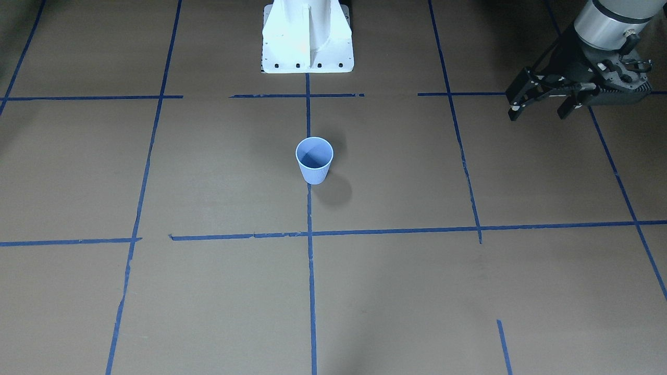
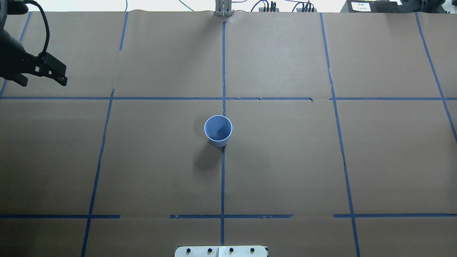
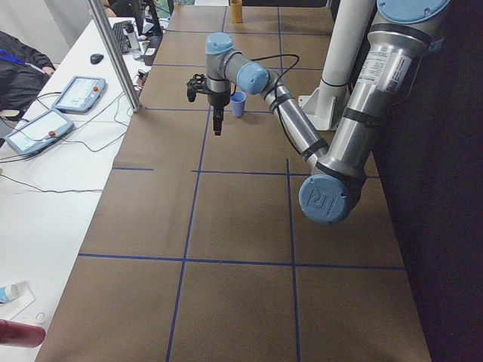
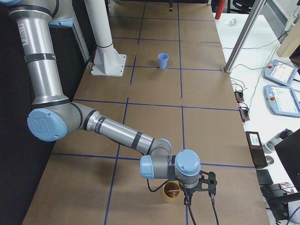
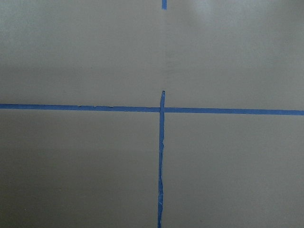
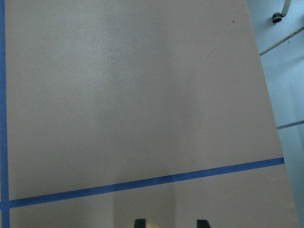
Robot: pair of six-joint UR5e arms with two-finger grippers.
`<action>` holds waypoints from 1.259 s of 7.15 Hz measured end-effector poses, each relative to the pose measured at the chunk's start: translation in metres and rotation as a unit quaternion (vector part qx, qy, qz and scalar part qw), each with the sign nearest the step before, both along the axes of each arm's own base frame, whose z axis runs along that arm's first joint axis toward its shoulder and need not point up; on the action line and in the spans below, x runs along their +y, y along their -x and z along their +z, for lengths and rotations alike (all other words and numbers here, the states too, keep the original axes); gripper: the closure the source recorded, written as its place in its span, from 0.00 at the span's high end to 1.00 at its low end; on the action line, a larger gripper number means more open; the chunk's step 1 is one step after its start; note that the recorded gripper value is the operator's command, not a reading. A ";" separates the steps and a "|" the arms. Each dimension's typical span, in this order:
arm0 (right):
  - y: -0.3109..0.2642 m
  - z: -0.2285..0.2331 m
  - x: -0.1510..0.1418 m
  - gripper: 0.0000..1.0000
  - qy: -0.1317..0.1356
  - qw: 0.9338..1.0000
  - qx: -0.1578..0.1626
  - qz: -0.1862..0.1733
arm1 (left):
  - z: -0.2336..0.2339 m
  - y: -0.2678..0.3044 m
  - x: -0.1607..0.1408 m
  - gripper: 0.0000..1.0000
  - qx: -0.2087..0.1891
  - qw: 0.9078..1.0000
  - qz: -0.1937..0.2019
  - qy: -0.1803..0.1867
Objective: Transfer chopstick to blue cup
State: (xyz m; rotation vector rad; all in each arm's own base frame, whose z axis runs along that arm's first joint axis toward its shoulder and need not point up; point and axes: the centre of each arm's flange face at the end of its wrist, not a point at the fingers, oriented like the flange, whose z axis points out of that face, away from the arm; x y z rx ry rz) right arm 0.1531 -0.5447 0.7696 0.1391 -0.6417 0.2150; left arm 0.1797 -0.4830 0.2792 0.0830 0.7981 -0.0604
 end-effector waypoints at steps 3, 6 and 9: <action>-0.002 -0.012 -0.004 0.00 -0.011 1.000 0.000 0.002 | -0.002 0.001 0.003 1.00 0.002 1.000 -0.001 -0.002; -0.020 -0.055 -0.009 0.00 -0.051 0.999 -0.006 0.015 | -0.005 0.001 0.005 1.00 0.004 1.000 -0.003 -0.001; -0.064 -0.113 0.004 0.00 -0.052 0.996 -0.053 0.049 | -0.004 0.001 0.005 1.00 0.004 1.000 -0.002 -0.001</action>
